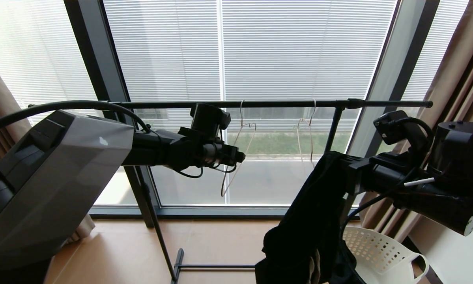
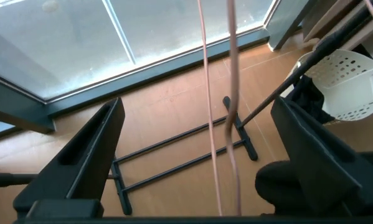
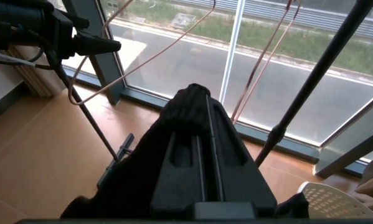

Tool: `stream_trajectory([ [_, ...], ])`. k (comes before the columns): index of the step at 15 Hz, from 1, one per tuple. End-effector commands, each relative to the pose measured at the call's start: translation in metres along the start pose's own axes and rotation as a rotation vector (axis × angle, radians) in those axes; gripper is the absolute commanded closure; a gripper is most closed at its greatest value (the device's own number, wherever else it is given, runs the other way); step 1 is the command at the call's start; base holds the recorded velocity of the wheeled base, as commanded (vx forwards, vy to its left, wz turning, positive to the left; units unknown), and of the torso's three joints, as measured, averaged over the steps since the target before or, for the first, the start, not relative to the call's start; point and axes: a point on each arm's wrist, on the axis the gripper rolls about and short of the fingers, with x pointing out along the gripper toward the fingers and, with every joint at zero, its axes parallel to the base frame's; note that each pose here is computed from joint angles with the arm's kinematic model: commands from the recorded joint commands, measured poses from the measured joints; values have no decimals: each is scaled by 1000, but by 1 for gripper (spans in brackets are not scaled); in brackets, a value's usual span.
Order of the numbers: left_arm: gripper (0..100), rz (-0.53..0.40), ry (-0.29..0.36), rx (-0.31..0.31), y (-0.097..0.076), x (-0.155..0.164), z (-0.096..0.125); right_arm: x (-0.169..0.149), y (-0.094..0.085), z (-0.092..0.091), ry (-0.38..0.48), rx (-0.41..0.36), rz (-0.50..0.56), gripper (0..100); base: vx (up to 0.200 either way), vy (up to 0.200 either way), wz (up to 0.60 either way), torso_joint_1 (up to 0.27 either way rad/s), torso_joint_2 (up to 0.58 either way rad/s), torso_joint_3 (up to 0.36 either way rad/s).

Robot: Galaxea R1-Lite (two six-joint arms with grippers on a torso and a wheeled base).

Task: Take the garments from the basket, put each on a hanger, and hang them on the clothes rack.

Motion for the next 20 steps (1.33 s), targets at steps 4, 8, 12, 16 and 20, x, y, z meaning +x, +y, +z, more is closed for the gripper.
stream_trajectory([
  [4, 0, 39, 5, 14, 0, 10, -4, 0, 0, 0, 1, 0, -2, 100, 0, 0, 0, 0, 0, 0],
  [8, 0, 34, 10, 19, -4, 15, -7, 0, 0, -1, 3, 0, 0, 100, 0, 0, 0, 0, 0, 0],
  [12, 0, 29, 19, 24, -9, 26, -12, 1, 0, -1, 6, -1, 0, 100, 0, 0, 0, 0, 0, 0],
  [16, 0, 61, 9, 21, -9, 38, -13, 1, 0, -2, 6, -1, 0, 100, 0, 0, 0, 0, 0, 0],
  [20, 100, 58, 4, 20, -10, 37, -12, 1, 0, -2, 7, -1, -1, 100, 0, 0, 0, 0, 0, 0],
])
